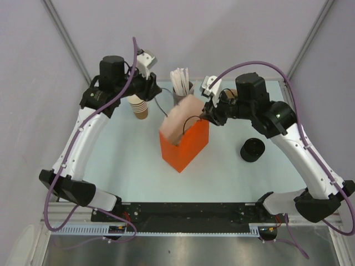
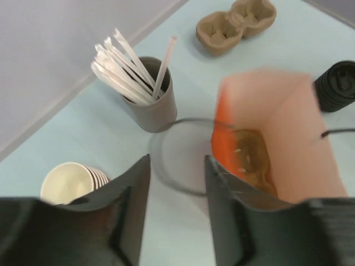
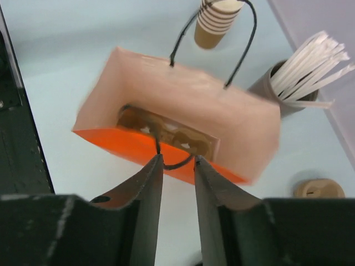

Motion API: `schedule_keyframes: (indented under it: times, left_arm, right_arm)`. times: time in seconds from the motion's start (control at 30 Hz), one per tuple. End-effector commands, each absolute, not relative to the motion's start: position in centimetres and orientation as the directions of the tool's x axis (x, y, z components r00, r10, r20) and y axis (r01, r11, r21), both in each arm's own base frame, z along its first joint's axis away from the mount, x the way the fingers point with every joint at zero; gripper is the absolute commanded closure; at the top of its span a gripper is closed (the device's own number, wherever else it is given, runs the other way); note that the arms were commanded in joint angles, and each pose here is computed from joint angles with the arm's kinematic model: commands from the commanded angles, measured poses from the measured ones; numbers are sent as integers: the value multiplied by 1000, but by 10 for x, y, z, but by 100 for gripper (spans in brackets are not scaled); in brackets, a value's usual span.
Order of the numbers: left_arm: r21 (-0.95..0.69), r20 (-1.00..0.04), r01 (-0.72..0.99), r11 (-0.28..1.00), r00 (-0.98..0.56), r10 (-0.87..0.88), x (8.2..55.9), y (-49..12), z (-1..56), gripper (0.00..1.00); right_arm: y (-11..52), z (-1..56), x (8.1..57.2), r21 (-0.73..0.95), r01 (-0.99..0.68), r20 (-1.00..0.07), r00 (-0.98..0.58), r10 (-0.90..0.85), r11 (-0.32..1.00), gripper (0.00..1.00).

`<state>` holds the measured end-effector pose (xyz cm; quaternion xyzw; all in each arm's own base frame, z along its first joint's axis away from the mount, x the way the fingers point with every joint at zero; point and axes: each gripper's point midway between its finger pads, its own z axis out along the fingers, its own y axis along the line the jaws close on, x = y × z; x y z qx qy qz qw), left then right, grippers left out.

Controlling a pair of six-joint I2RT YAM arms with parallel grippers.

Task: Pack the takeout coffee

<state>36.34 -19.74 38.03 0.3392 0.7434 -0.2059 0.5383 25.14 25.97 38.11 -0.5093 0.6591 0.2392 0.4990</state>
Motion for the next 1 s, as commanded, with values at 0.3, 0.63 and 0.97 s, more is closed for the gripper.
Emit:
schedule_keyframes:
  times: [0.3,0.63,0.97]
  left_arm:
    - [72,-958,762,644,-127,257,348,-205,404,18]
    - [-13,-948,810,586,-197,251,356,-223,383,12]
    - [-55,-929,812,582,-256,269,368,-229,359,13]
  right_arm:
    - [240,397,232,-281,-905,-883,113,-456,320,33]
    - [256,385,226,-272,-934,-864,132,-486,232,28]
    - [256,368,212,-257,-953,-831,132,-541,162,29]
